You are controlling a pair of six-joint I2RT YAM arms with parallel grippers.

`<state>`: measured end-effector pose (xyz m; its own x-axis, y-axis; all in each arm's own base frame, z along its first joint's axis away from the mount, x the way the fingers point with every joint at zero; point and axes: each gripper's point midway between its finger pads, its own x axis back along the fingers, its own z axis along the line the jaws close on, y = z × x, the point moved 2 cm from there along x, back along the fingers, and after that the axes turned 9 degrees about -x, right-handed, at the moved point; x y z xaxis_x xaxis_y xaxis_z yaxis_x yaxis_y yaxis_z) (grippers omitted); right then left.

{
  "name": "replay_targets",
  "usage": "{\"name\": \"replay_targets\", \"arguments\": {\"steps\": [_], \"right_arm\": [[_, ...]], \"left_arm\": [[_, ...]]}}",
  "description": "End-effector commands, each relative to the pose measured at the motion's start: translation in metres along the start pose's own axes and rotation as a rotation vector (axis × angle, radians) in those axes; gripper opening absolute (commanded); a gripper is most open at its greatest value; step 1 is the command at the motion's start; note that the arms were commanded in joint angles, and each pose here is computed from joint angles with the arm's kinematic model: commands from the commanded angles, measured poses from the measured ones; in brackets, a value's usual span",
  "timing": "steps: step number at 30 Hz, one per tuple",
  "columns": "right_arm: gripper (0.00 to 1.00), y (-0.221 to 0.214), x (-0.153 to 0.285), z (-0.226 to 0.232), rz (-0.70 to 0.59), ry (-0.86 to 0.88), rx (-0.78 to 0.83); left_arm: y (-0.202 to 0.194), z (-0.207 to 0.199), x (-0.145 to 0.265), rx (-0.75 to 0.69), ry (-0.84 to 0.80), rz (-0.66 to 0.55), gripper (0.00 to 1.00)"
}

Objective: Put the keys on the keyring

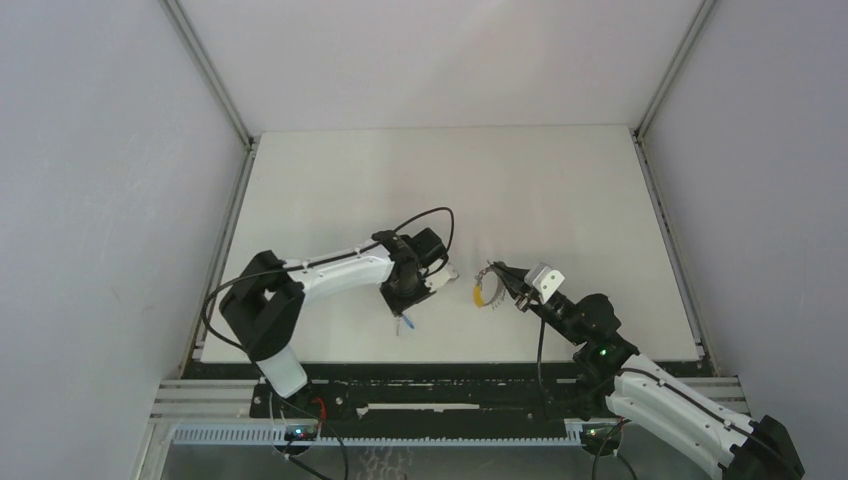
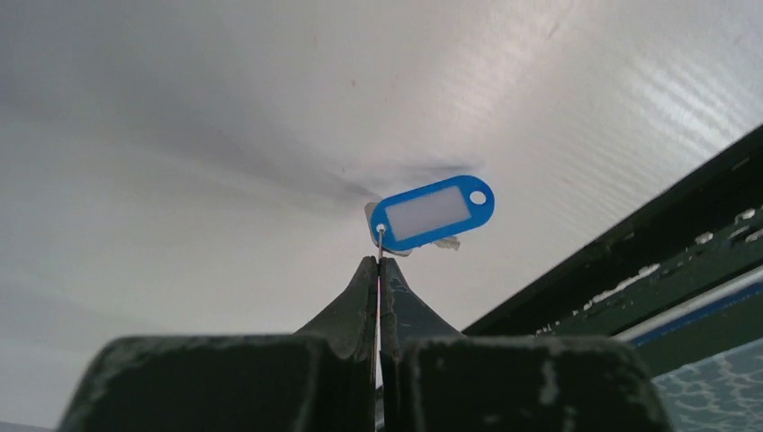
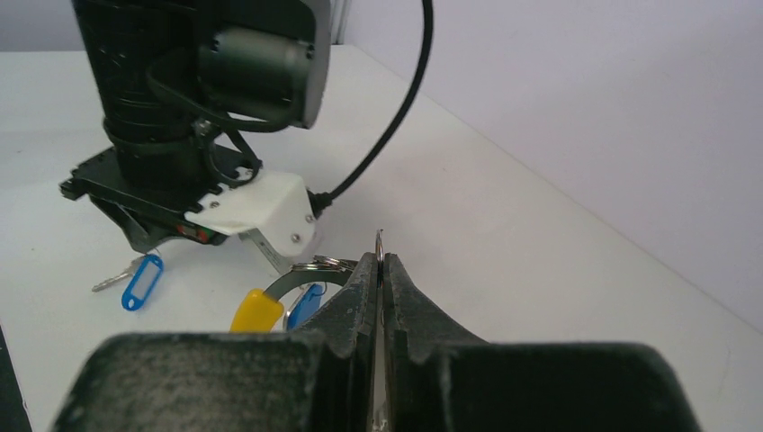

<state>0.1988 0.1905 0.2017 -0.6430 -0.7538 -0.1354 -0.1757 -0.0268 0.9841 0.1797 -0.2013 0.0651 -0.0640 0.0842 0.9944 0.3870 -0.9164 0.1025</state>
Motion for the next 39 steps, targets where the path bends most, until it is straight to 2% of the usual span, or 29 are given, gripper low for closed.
{"name": "replay_targets", "arguments": {"steps": [1,10,25,29,32,39], "right_arm": [[0.00,0.020,-0.002,0.001,-0.078,0.000,-0.013],[0.00,0.020,-0.002,0.001,-0.079,0.000,-0.013],[0.00,0.016,-0.004,0.001,-0.062,0.001,-0.016],[0.00,0.016,-0.004,0.001,-0.062,0.003,-0.016],[0.00,0.014,-0.004,0.001,-0.057,0.005,-0.016],[0.00,0.015,-0.005,0.002,-0.058,0.011,-0.017]], "left_arm": [[0.044,0.017,0.011,-0.056,0.041,-0.119,0.00],[0.078,0.027,-0.003,-0.083,0.022,-0.181,0.05],[0.107,0.034,-0.018,-0.002,0.009,-0.235,0.09],[0.108,0.040,-0.014,0.045,0.043,-0.259,0.14],[0.108,0.042,-0.006,0.077,0.075,-0.302,0.23],[0.098,0.038,0.016,0.138,0.106,-0.506,0.34]]}}
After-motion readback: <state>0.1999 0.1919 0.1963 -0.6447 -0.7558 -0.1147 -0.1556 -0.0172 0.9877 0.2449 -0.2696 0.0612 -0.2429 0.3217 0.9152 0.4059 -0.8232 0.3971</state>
